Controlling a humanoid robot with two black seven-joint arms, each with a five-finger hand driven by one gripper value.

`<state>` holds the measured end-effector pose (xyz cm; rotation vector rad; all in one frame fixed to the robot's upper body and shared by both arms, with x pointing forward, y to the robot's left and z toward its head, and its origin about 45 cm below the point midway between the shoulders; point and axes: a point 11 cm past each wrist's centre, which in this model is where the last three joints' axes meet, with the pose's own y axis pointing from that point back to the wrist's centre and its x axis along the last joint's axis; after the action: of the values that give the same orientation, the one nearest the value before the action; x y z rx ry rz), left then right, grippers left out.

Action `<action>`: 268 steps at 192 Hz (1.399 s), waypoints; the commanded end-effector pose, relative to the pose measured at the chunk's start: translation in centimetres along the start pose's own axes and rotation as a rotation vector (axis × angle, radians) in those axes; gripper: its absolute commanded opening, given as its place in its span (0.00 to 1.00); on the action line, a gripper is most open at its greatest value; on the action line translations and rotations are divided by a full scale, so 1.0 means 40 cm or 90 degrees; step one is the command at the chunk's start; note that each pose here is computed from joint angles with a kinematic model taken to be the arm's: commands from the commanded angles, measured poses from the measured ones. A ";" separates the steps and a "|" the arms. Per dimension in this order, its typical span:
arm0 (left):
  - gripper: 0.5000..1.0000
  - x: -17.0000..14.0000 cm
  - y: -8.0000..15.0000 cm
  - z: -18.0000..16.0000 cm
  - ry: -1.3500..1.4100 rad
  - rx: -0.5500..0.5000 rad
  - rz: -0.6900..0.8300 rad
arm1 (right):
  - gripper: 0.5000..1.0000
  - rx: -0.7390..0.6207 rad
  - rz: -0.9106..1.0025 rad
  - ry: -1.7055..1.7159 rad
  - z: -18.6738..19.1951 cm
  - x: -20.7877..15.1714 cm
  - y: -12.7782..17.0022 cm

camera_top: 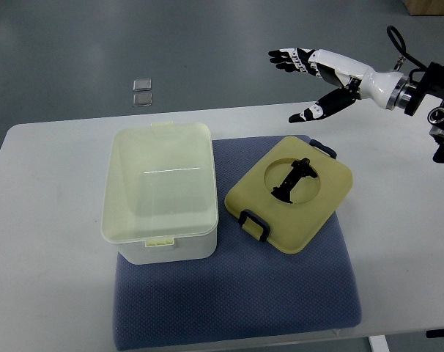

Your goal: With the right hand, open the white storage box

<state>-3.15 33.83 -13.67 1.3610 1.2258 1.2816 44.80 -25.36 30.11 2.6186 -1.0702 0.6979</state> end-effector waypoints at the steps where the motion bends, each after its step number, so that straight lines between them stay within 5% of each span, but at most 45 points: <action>1: 1.00 0.000 0.000 0.000 0.000 0.000 0.000 | 0.88 -0.005 0.072 -0.115 0.034 0.003 -0.018; 44: 1.00 -0.001 0.000 0.000 0.000 0.000 -0.001 | 0.88 -0.077 0.208 -0.355 0.131 0.029 -0.036; 119: 1.00 0.000 0.000 0.000 0.000 0.000 0.000 | 0.88 -0.092 0.185 -0.675 0.178 -0.076 -0.058; 268: 1.00 0.000 0.000 0.000 0.000 0.000 0.000 | 0.88 -0.107 0.188 -0.721 0.219 -0.128 -0.042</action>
<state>-3.15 33.84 -13.67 1.3615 1.2255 1.2818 45.85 -24.38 19.98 2.6481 -1.6588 -0.9531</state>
